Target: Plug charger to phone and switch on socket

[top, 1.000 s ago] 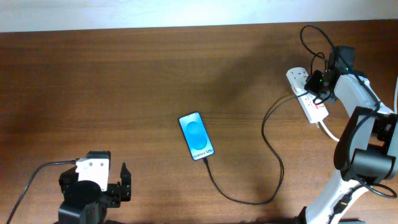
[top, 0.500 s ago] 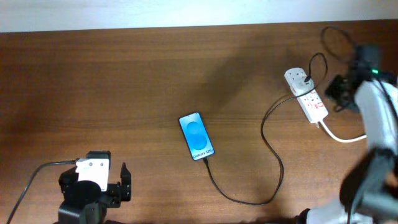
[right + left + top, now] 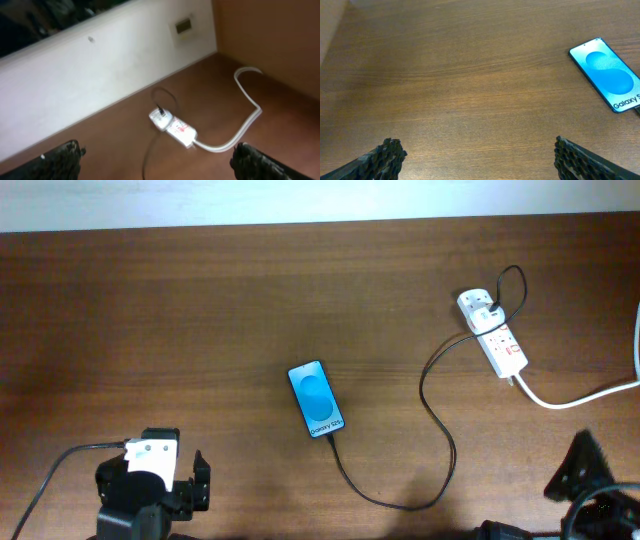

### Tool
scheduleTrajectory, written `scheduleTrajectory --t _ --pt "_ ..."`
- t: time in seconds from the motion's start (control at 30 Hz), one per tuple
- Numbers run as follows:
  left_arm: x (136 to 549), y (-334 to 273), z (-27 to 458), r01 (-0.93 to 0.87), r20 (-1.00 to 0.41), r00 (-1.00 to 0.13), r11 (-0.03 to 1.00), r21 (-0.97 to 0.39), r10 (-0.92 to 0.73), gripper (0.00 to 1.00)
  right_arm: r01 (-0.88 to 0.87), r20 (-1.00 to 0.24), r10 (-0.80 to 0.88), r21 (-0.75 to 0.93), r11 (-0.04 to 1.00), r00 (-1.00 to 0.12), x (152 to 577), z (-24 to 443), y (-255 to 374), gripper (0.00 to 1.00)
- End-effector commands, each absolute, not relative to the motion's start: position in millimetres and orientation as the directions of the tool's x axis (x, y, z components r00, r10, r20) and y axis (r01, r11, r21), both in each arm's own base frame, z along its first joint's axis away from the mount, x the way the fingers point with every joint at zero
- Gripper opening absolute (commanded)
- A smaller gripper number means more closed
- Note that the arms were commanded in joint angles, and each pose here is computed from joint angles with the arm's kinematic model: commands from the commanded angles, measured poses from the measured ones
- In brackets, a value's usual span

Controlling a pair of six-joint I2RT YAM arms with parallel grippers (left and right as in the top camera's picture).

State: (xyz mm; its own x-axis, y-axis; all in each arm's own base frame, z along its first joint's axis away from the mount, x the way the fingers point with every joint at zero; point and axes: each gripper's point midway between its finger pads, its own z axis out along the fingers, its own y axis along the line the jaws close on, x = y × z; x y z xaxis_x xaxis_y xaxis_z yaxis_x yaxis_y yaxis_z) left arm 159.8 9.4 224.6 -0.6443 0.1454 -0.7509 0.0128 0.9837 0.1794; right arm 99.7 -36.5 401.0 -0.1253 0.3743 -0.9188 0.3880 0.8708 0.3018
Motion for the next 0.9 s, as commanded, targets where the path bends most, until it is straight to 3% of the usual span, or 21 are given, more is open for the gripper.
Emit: scheduleTrajectory --t 0.0,0.2,0.27,0.37,0.5,0.73,0.87 --pt "160 12 231 0.006 -0.764 -0.628 0.982 0.189 0.15 0.99 0.465 -0.88 0.41 0.266 0.845 -0.242 83 364 -39 0.98" --pt "160 12 231 0.006 -0.764 -0.628 0.982 0.189 0.15 0.99 0.386 -0.927 0.266 0.151 0.91 -0.265 81 367 -32 0.98" --pt "160 12 231 0.006 -0.764 -0.628 0.982 0.189 0.15 0.99 0.347 -0.953 0.231 0.153 0.925 -0.195 106 359 -35 0.98" --pt "160 12 231 0.006 -0.764 -0.628 0.982 0.189 0.15 0.99 0.167 -0.972 0.217 0.2 0.965 -0.092 160 326 -22 0.99" --pt "160 12 231 0.006 -0.764 -0.628 0.982 0.189 0.15 0.99 0.024 -0.957 0.285 0.284 0.958 -0.051 227 246 -12 0.98" --pt "160 12 231 0.006 -0.764 -0.628 0.982 0.189 0.15 0.99 0.066 -0.951 0.302 0.298 0.952 -0.071 243 161 -12 0.98" --pt "160 12 231 0.006 -0.763 -0.628 0.982 0.188 0.15 0.99 0.063 -0.954 0.293 0.289 0.955 -0.062 246 156 -12 0.98"
